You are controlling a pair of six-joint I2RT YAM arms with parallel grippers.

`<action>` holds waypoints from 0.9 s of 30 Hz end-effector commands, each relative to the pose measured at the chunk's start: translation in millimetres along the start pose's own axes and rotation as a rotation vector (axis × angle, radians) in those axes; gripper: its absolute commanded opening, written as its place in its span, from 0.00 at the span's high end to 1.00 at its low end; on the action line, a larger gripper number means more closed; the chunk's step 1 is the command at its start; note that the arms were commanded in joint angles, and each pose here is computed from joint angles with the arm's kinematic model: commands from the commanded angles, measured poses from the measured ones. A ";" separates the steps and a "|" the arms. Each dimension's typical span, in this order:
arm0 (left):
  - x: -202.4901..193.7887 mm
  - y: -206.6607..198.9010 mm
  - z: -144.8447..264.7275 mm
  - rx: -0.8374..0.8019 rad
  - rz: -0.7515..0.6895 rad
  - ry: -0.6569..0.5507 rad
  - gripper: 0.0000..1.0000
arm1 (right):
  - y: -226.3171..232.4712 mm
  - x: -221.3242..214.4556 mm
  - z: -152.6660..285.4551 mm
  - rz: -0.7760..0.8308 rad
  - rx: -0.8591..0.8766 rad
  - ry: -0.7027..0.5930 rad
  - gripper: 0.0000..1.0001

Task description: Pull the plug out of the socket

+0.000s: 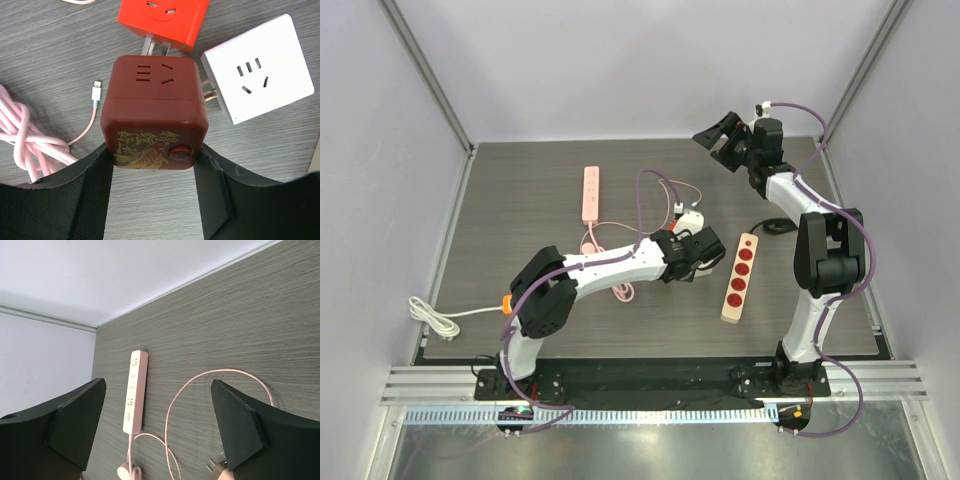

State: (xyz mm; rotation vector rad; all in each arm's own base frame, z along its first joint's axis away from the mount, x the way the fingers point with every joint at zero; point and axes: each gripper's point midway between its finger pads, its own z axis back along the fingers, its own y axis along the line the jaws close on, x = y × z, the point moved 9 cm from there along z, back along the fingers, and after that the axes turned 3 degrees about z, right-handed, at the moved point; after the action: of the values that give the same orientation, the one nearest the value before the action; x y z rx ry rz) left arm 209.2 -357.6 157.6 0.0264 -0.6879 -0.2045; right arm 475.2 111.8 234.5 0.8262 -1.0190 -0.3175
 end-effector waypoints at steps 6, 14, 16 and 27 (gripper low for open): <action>1.8 -10.7 -7.5 -0.046 0.037 0.000 0.89 | 14.9 10.9 3.5 0.015 0.071 -0.042 0.07; -1.1 -14.6 -15.0 -0.077 0.028 0.034 0.69 | 16.1 12.0 5.1 0.016 0.074 -0.040 0.07; -0.8 -15.1 -14.9 -0.081 0.024 0.036 0.61 | 16.0 10.7 4.6 0.017 0.075 -0.035 0.07; 19.5 -3.8 0.2 -0.097 0.045 -0.043 0.09 | 14.2 9.6 2.2 0.010 0.074 -0.027 0.07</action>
State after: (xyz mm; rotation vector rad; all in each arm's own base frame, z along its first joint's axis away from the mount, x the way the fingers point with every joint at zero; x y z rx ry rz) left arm 215.8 -366.5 139.0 -0.0273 -0.6246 -0.2270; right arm 474.7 113.8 237.4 0.8582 -1.0158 -0.3118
